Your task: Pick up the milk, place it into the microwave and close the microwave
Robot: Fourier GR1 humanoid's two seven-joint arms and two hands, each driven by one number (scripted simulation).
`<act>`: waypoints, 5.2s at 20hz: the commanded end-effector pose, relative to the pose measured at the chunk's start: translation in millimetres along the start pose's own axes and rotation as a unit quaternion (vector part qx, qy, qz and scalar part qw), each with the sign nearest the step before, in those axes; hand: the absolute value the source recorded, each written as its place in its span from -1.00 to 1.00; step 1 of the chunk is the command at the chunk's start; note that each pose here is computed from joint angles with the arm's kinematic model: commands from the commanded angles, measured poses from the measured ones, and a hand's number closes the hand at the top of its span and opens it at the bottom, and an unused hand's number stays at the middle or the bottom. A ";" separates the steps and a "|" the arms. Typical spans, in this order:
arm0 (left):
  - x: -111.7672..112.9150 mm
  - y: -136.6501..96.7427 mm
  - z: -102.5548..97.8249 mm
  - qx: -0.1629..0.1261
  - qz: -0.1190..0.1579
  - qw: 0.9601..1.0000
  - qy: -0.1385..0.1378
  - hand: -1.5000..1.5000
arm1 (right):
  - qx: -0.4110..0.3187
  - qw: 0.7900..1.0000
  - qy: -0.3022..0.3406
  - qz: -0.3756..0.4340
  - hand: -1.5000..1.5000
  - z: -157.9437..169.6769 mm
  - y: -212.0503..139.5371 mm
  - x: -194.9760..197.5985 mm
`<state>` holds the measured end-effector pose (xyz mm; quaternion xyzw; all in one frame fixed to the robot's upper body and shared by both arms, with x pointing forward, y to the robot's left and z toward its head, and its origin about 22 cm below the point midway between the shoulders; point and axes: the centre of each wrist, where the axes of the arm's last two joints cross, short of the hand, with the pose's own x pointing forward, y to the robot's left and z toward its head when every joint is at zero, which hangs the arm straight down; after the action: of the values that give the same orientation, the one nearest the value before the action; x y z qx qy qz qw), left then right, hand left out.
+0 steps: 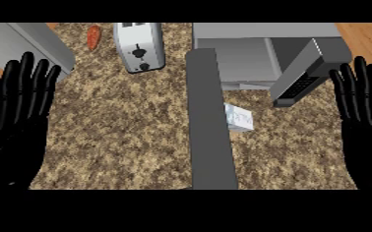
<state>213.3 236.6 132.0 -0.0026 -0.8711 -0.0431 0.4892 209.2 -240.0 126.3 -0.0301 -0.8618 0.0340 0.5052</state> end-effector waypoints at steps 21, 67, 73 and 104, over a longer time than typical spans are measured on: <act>-18.7 7.3 12.9 0.006 0.034 0.998 0.058 -1.00 | -0.281 0.776 -0.182 0.535 -1.00 -13.7 24.2 -67.1; 16.2 80.3 80.5 0.029 0.035 0.996 0.080 -1.00 | -0.408 0.715 -0.077 0.562 -1.00 36.0 32.8 -189.4; 25.1 83.7 89.0 0.039 0.030 0.996 0.075 -1.00 | -0.413 0.704 -0.068 0.574 -1.00 41.6 24.7 -191.2; 20.1 86.9 88.1 -0.027 0.077 0.995 0.063 -1.00 | -0.217 0.906 0.027 0.363 1.00 102.2 182.8 -174.5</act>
<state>129.0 331.2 111.5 -0.0661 -0.8362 -0.0247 0.5438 234.2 -137.4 -105.6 -0.5581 -0.7131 0.0648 0.4192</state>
